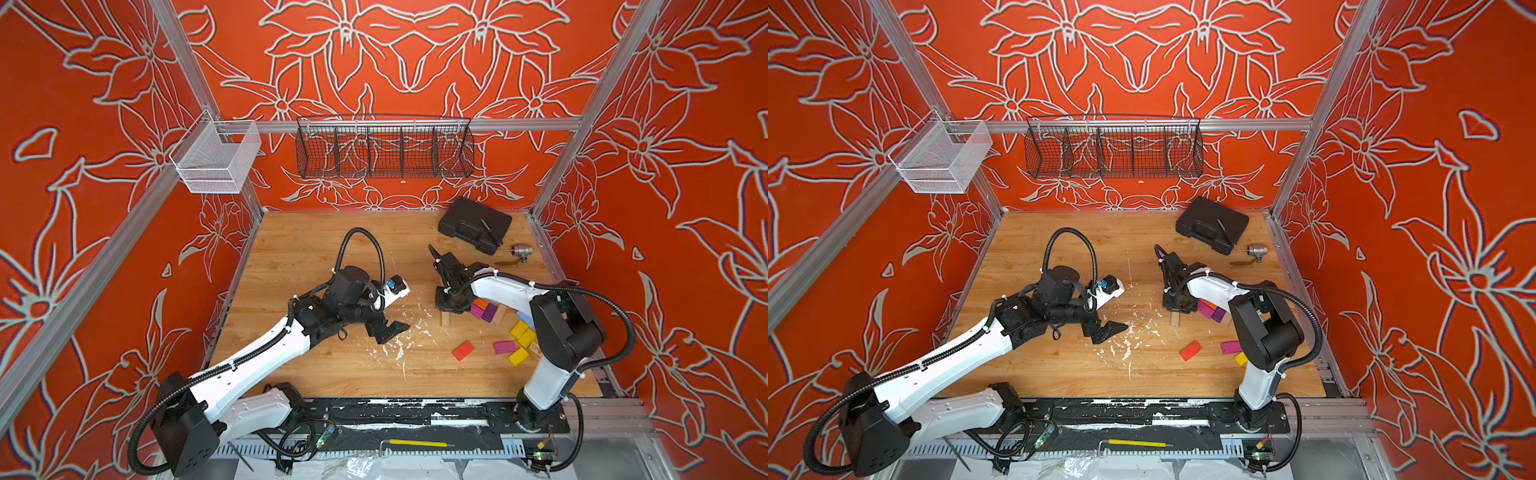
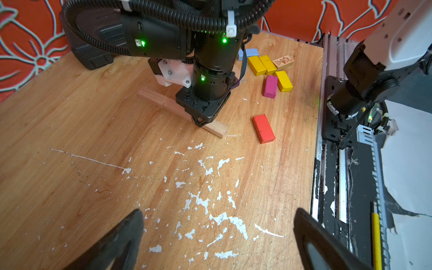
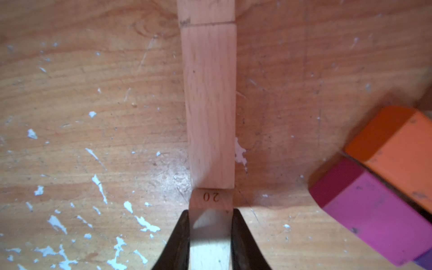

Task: Assemble the letter k with building blocks
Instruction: Assemble the building block at the center of the board.

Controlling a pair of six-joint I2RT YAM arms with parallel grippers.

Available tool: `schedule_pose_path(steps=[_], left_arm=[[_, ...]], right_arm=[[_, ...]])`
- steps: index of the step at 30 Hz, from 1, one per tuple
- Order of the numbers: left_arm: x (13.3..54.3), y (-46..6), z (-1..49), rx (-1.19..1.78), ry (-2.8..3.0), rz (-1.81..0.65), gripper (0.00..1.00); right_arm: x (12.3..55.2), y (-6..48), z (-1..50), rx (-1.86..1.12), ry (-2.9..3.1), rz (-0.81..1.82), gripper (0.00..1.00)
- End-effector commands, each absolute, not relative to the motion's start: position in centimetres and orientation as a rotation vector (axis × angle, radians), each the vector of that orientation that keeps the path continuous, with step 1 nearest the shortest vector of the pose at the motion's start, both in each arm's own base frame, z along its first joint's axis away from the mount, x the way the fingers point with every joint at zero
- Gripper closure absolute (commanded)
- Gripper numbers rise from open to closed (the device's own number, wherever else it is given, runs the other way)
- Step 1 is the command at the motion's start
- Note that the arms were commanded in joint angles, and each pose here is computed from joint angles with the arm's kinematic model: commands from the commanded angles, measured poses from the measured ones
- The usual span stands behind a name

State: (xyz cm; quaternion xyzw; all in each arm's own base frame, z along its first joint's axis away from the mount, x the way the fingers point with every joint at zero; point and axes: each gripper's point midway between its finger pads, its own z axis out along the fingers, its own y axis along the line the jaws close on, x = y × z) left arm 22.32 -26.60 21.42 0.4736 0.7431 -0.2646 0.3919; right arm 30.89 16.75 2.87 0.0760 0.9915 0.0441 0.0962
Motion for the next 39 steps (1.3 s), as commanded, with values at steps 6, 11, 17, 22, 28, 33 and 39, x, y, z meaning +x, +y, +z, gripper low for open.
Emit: schedule_pose_path(steps=[6, 11, 17, 22, 28, 33, 39], left_arm=[[22.2, -26.8, 21.7, 1.214, 1.879, -0.681, 0.03], [22.3, -26.9, 21.6, 1.213, 1.882, -0.682, 0.03], [22.3, -26.8, 21.6, 1.214, 1.882, -0.678, 0.03], [22.1, -26.9, 21.5, 1.224, 1.879, -0.686, 0.03], [22.0, -26.9, 20.9, 1.265, 1.913, -0.684, 0.03], [22.7, -26.3, 19.9, 1.255, 1.982, -0.609, 0.03], [22.8, -26.5, 19.5, 1.249, 2.008, -0.627, 0.03]], right_arm=[[31.2, 16.6, 2.9, 0.233, 2.943, 0.106, 0.73], [31.2, 16.6, 3.0, 0.234, 2.945, 0.106, 0.67], [30.5, 16.6, 3.7, 0.242, 2.945, 0.132, 0.59], [29.6, 16.4, 3.9, 0.241, 2.942, 0.143, 0.56], [29.0, 16.0, 3.4, 0.234, 2.957, 0.116, 0.6], [29.2, 16.3, 3.2, 0.221, 2.961, 0.126, 0.65], [29.3, 16.4, 2.8, 0.215, 2.972, 0.114, 0.67]])
